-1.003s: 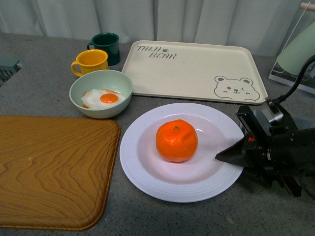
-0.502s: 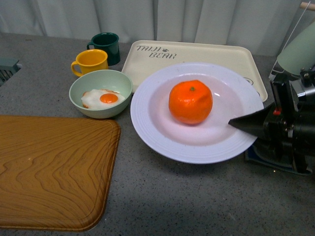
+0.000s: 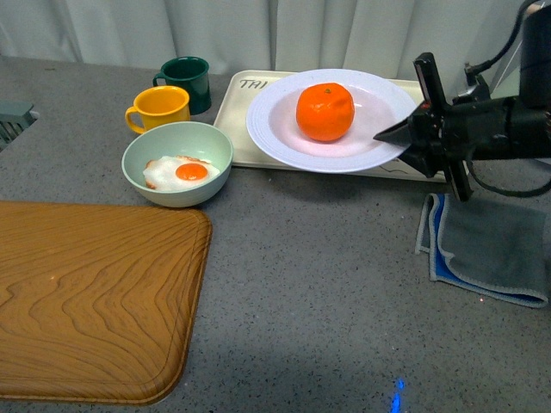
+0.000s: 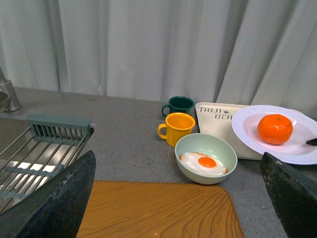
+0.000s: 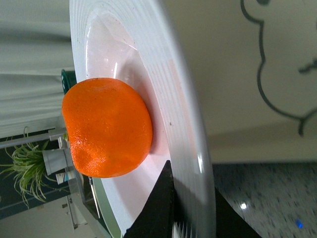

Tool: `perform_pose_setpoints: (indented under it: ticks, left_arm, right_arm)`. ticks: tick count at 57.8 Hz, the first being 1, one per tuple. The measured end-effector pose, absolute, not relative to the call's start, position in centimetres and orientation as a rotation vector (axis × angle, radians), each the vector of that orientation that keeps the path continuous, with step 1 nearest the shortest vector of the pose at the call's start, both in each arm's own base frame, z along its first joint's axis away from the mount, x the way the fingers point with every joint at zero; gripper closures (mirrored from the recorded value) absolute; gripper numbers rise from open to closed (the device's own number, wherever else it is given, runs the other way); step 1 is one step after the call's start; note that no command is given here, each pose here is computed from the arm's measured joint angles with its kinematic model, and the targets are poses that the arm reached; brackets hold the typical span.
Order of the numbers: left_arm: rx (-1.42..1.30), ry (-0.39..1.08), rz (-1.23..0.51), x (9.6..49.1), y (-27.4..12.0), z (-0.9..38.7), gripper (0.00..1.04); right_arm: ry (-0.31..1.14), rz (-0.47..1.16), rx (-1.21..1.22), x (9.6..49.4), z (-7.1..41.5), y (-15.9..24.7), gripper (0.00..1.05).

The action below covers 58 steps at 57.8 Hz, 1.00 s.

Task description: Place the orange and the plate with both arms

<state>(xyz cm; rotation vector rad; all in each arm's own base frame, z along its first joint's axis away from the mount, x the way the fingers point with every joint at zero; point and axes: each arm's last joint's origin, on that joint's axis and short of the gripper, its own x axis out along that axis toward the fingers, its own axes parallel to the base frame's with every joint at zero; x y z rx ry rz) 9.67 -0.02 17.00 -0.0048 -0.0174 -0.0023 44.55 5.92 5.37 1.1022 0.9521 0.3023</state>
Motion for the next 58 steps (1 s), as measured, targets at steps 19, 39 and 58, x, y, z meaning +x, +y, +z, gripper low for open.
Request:
perform_pose_setpoints:
  ticks: [19,39,58]
  left_arm:
    - [-0.005,-0.017,-0.002,9.7,0.0,17.0,0.07]
    - [-0.005,-0.017,-0.002,9.7,0.0,17.0,0.07]
    - [-0.005,-0.017,-0.002,9.7,0.0,17.0,0.07]
  right_arm:
    - [0.995,0.226,1.049,50.3,5.2,7.5,1.01]
    - [0.999,0.18,0.981,51.4,5.0,8.0,0.82]
    - [0.958,0.14,0.813,50.3,5.5,7.2,0.19]
